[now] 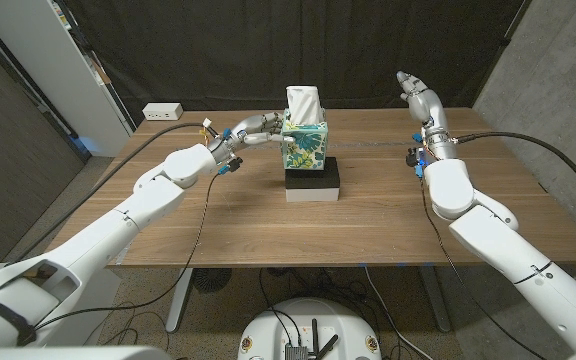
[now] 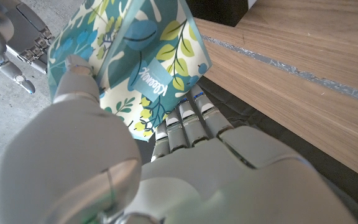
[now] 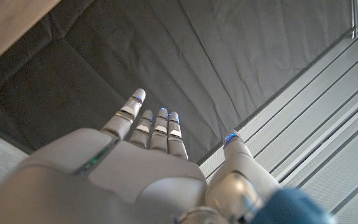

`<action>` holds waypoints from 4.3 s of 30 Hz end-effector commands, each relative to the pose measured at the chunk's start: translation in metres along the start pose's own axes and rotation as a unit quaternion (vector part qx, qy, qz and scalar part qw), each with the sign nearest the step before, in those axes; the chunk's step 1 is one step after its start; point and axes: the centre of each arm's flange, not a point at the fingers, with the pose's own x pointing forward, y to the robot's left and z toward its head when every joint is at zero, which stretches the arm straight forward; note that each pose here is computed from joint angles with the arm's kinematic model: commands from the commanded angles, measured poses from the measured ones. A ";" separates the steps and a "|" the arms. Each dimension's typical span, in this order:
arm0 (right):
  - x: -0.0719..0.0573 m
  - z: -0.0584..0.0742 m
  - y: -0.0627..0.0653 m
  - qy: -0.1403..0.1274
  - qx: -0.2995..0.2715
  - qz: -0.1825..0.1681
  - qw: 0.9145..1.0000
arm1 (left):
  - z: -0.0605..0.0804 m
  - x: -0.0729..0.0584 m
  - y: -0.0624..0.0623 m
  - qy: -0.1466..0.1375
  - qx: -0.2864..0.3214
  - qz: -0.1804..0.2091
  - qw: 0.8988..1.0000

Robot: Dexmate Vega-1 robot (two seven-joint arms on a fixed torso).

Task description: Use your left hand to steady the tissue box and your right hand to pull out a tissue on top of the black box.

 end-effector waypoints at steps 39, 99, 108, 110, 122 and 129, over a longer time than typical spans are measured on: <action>-0.010 0.042 0.023 -0.097 -0.307 0.040 0.946 | 0.005 -0.007 -0.004 0.003 0.002 0.004 1.000; 0.000 0.082 0.055 -0.193 -0.302 0.105 0.927 | 0.003 -0.008 -0.010 0.006 -0.003 0.003 1.000; 0.006 0.085 0.059 -0.205 -0.286 0.129 0.927 | 0.004 -0.009 -0.011 0.008 -0.001 0.003 1.000; 0.007 0.087 0.060 -0.209 -0.286 0.132 0.926 | 0.004 -0.010 -0.011 0.008 -0.002 0.003 1.000; 0.016 0.095 0.067 -0.225 -0.294 0.148 0.917 | 0.004 -0.011 -0.013 0.007 -0.003 0.004 1.000; 0.025 0.094 0.071 -0.221 -0.294 0.159 0.916 | 0.006 -0.013 -0.014 0.008 -0.003 0.005 1.000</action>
